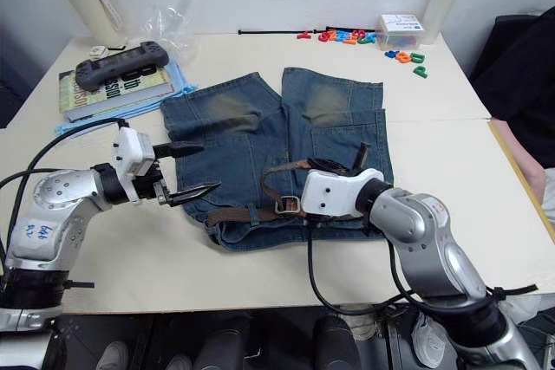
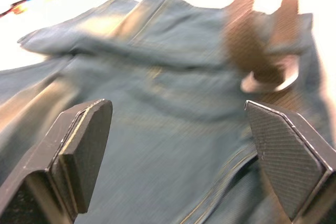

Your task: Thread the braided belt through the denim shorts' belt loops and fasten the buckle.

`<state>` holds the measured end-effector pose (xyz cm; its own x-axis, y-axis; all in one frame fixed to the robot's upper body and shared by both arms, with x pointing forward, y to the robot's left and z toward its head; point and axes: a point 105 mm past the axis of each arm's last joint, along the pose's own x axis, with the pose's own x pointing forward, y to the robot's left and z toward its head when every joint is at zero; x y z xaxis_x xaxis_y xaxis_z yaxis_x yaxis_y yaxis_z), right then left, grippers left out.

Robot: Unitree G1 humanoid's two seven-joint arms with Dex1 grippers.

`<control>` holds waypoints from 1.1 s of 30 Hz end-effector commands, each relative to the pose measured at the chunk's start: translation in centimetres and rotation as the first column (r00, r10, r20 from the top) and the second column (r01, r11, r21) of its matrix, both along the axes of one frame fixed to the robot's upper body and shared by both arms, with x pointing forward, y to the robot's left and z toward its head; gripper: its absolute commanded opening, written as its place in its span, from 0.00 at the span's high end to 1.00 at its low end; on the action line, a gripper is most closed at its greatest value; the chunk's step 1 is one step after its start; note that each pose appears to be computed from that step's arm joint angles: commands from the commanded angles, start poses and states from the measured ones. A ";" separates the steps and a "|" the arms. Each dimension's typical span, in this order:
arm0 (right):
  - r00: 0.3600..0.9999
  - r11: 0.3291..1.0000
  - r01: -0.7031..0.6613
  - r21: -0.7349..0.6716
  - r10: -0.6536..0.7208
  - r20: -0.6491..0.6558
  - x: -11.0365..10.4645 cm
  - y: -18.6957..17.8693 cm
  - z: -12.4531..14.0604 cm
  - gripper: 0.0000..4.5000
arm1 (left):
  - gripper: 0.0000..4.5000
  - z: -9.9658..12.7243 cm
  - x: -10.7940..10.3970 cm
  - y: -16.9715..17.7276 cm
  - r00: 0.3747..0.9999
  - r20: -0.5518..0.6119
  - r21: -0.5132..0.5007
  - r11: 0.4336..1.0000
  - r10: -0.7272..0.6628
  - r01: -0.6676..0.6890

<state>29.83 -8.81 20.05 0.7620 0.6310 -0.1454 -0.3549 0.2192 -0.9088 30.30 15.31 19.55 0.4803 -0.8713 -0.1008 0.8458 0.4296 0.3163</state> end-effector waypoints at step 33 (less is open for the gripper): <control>0.994 0.999 -0.037 -0.024 0.039 0.103 -0.4 1.8 1.9 1.00 | 0.63 -0.1 -0.1 -9.9 0.934 0.253 -0.017 0.966 0.253 -0.257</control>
